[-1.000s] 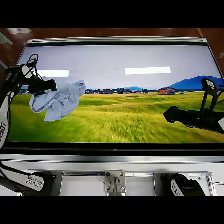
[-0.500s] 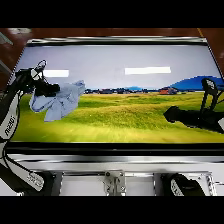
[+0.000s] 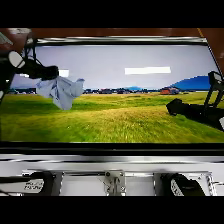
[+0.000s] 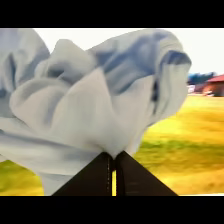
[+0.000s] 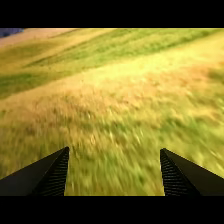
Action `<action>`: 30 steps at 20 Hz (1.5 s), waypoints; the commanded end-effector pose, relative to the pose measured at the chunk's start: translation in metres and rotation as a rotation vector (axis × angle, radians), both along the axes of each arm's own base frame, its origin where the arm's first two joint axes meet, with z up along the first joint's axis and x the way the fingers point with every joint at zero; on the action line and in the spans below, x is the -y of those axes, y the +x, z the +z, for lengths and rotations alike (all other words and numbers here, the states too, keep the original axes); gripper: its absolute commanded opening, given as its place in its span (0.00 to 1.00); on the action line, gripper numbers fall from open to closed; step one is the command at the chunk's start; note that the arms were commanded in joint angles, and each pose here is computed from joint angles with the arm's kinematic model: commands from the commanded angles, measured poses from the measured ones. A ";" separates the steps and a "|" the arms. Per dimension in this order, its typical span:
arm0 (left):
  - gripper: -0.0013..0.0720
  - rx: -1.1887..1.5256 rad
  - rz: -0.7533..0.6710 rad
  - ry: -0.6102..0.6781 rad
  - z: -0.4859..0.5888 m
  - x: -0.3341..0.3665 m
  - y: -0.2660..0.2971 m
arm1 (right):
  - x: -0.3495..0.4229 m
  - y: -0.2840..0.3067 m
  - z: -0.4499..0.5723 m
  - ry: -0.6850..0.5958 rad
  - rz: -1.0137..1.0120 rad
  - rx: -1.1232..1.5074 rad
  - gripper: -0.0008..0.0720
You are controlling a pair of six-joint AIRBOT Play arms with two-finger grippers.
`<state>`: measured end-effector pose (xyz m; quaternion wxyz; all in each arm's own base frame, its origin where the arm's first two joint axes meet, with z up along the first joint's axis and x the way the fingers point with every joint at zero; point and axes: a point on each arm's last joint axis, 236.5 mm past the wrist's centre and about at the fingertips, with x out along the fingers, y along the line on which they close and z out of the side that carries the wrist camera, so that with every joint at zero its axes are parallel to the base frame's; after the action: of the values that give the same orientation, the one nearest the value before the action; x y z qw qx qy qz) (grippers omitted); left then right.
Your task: Fold the shirts.
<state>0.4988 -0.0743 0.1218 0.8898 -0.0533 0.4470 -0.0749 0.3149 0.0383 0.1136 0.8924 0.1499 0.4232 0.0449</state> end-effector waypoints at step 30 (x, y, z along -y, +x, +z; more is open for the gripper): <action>0.98 -0.399 -0.276 -0.140 -0.062 0.143 -0.182 | 0.097 -0.044 0.055 -0.509 -0.012 -0.130 0.95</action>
<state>0.3303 -0.2780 0.0659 0.7776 -0.0761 0.5742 -0.2446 0.2666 -0.0462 0.1766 0.8764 -0.0581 0.4746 -0.0577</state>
